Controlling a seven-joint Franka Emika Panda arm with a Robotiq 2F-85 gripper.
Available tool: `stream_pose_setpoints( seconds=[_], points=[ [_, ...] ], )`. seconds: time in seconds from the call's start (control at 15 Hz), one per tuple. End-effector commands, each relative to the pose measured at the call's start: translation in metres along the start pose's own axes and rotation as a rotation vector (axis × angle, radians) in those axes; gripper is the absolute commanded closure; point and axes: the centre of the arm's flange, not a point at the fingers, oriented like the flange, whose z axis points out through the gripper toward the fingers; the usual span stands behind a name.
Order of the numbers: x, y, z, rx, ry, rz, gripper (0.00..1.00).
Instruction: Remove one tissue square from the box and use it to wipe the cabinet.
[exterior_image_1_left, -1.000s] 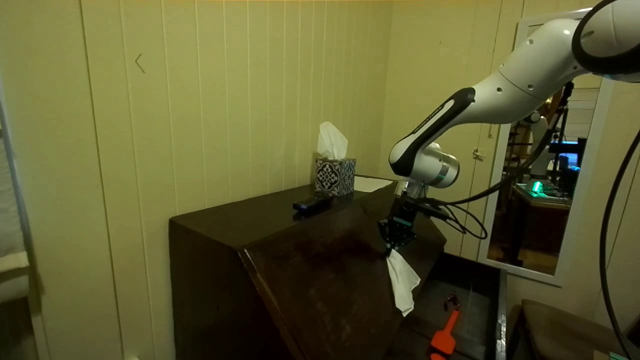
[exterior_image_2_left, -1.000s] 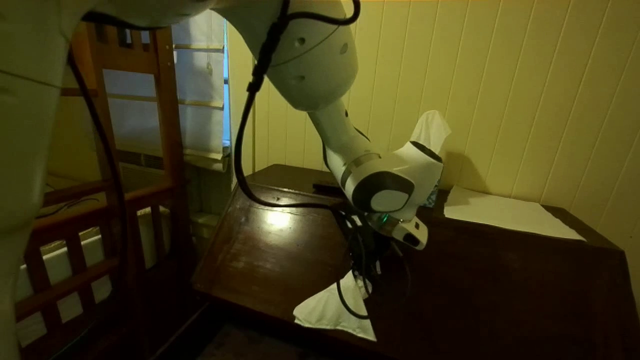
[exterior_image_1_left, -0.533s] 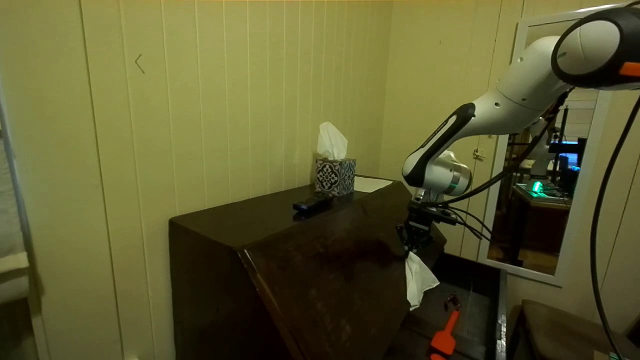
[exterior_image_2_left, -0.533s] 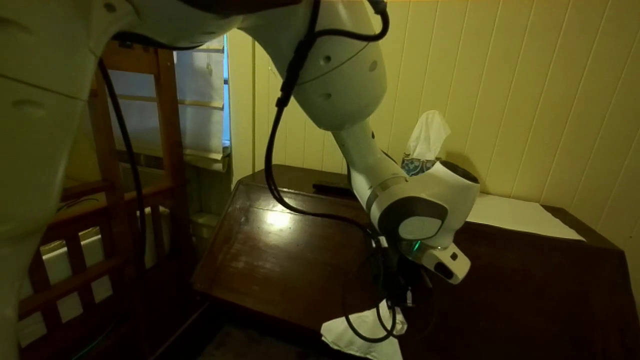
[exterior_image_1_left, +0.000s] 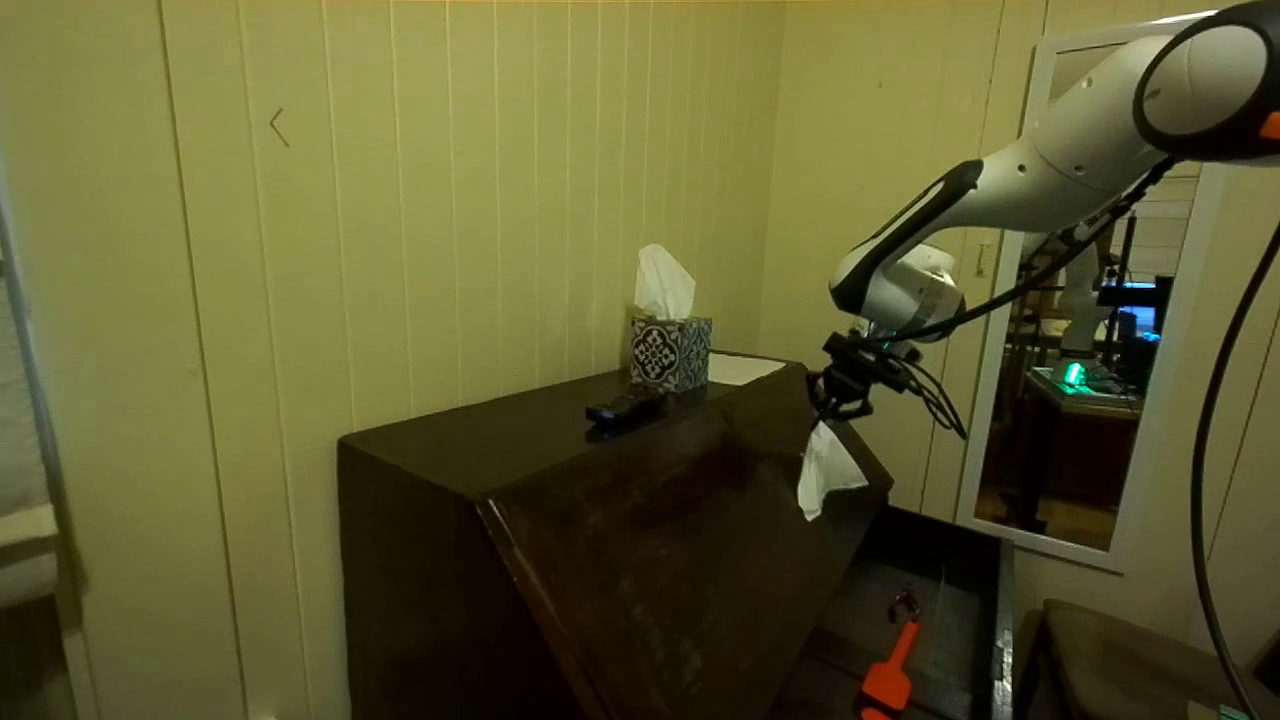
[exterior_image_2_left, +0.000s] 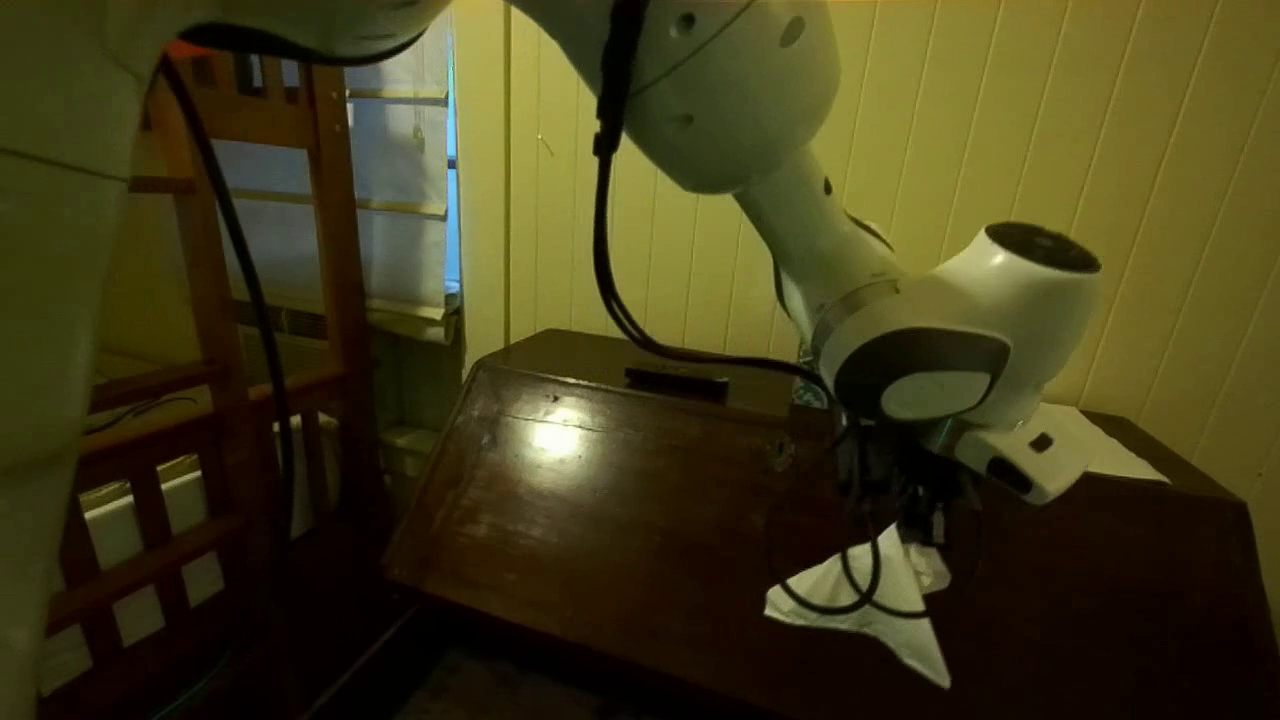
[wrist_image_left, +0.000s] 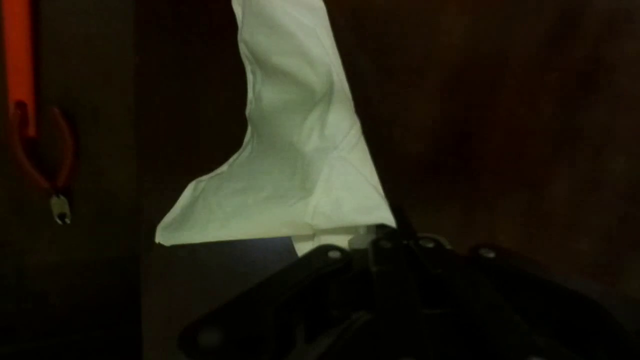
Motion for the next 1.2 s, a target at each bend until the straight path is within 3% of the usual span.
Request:
stream_pose_setpoints(
  seconds=[0.0,0.13,0.33,0.4,0.47,0.6,0.87,1.13],
  points=[
    [0.040,-0.043,-0.086,0.150,0.142,0.001,1.00],
    [0.065,-0.071,-0.136,0.233,0.226,-0.043,1.00],
    [0.091,-0.116,-0.182,0.350,0.336,-0.129,1.00],
    [0.096,-0.136,-0.192,0.421,0.308,-0.146,1.00],
    [0.067,-0.102,-0.191,0.333,0.305,-0.111,0.99],
    [0.069,-0.124,-0.204,0.396,0.319,-0.140,0.99],
    [0.071,-0.124,-0.184,0.402,0.291,-0.131,1.00],
    [0.073,-0.163,-0.142,0.502,0.309,-0.165,1.00]
  ],
)
